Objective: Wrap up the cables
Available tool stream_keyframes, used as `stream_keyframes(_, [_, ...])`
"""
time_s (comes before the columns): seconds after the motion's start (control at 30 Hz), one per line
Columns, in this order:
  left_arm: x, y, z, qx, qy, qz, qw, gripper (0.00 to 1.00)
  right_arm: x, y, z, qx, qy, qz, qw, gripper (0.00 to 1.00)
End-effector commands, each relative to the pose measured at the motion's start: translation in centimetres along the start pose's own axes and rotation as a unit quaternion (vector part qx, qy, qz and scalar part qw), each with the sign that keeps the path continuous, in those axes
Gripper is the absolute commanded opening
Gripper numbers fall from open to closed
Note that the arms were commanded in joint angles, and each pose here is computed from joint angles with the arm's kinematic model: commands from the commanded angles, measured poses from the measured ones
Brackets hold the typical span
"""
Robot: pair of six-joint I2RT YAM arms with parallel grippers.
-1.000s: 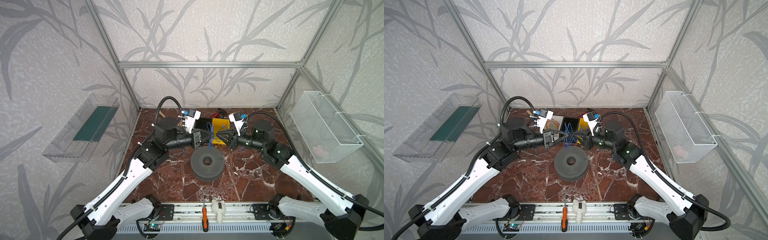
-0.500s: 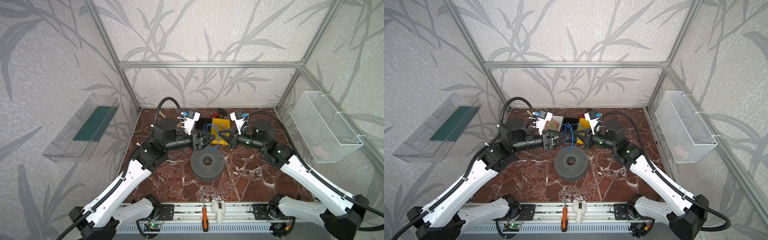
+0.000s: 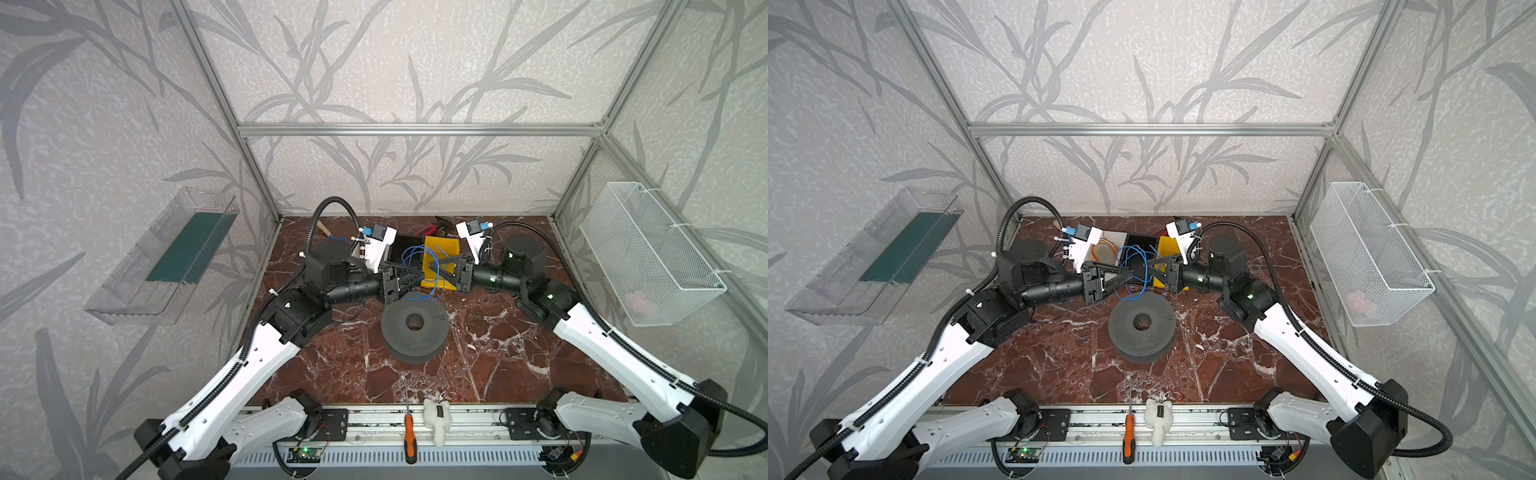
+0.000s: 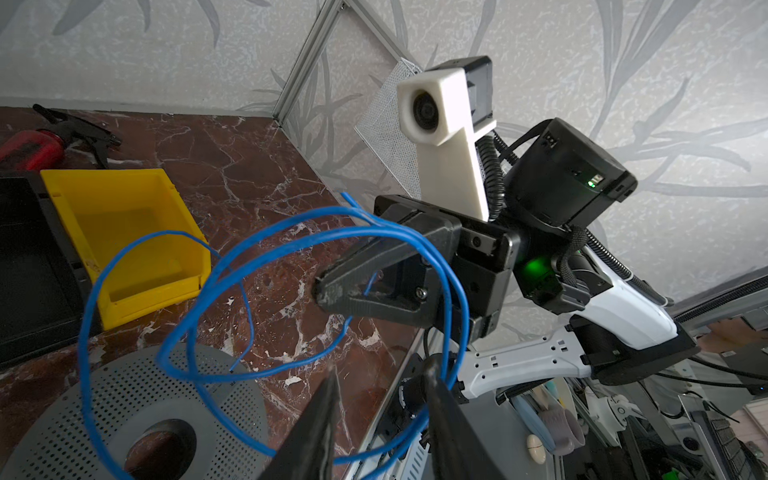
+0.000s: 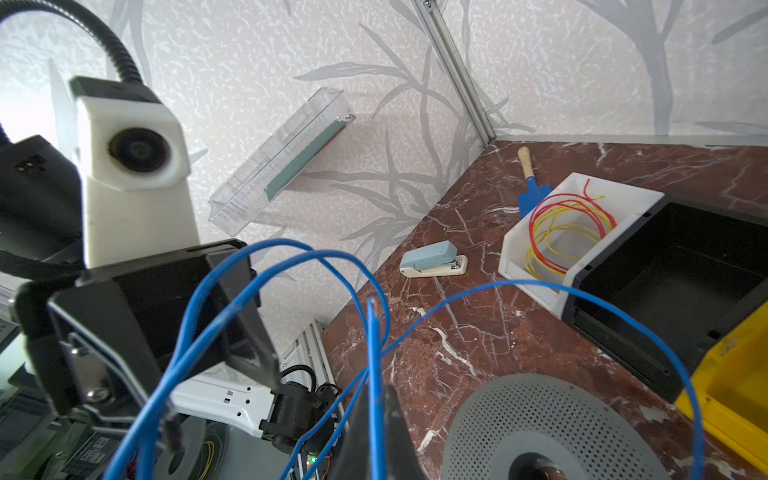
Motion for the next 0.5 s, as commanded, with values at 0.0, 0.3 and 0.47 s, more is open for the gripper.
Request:
stream_keyframes(0.0, [-0.8, 0.4, 0.6, -0.012, 0.001, -0.008, 1.000, 0.38, 0.2, 1.2, 2.0, 0.012, 0.049, -0.011, 0.999, 0.00])
stream_keyframes(0.3, [-2.6, 1.6, 0.7, -0.010, -0.036, -0.039, 0.999, 0.44, -0.1, 0.4, 1.5, 0.014, 0.047, 0.003, 0.999, 0.00])
stream_keyframes(0.47, [-3.5, 2.5, 0.6, -0.001, -0.063, -0.062, 0.996, 0.52, -0.2, 0.0, 1.6, 0.024, 0.043, 0.011, 0.999, 0.00])
Point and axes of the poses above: each gripper's point midway between its finger pads, its own x axis back along the fingers, its own z axis along the line the jaws close on, y = z × x, the point moved 4 cm from there along x, back along the fingers, and after that the axes turned 2 degrees about x, right-handed, at the moved point
